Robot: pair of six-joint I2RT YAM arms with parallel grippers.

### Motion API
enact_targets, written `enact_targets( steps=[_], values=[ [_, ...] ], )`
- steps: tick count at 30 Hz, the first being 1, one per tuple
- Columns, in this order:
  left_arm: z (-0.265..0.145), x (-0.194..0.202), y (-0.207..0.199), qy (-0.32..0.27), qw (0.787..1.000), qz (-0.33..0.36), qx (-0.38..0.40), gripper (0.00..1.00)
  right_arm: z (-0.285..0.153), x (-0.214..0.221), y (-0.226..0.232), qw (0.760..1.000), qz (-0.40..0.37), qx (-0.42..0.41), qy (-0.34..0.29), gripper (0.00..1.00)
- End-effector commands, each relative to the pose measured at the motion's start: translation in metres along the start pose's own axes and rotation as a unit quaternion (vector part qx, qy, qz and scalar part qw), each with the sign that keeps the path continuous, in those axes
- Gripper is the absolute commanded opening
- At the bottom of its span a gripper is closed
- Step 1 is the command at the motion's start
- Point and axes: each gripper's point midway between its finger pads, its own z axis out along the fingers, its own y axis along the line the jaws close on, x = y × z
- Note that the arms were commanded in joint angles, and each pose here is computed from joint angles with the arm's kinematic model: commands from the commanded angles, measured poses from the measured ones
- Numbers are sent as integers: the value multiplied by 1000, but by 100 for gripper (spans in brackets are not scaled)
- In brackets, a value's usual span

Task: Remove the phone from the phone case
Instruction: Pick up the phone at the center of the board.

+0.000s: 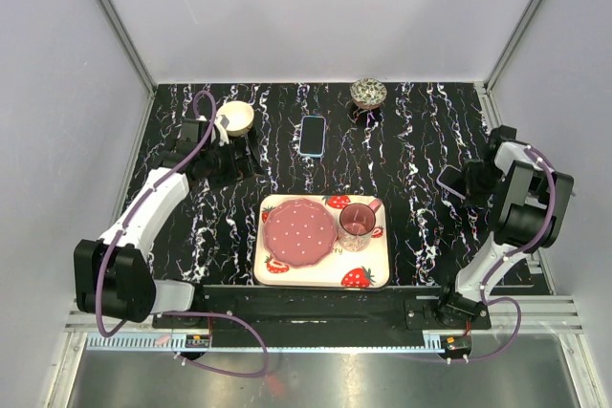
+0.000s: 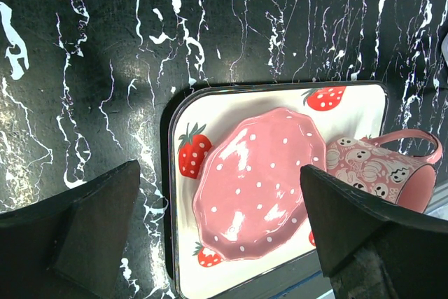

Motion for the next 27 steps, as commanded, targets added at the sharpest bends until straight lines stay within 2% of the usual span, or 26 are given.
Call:
enact_targets(
  steps=[1, 5, 9, 13, 16, 20, 27],
  values=[
    [3, -14, -5, -11, 1000, 4, 6, 99, 20, 4, -59, 993, -83, 85, 2, 100],
    [4, -17, -9, -10, 1000, 0, 11, 99, 23, 7, -86, 991, -90, 99, -1, 100],
    [2, -19, -10, -17, 1000, -4, 11, 99, 19, 8, -91, 990, -108, 89, 0, 100],
    [0, -25, -11, -28, 1000, -4, 10, 99, 17, 7, -92, 989, -118, 84, 0, 92],
    [-1, -27, -13, -30, 999, -4, 11, 99, 20, 7, -95, 989, -118, 90, -3, 90],
    [0, -30, -15, -38, 999, -15, 15, 99, 24, 10, -101, 989, -113, 100, 3, 81],
    [-5, -34, -18, -47, 999, -11, 17, 99, 25, 15, -99, 989, -119, 82, 15, 77]
  ],
)
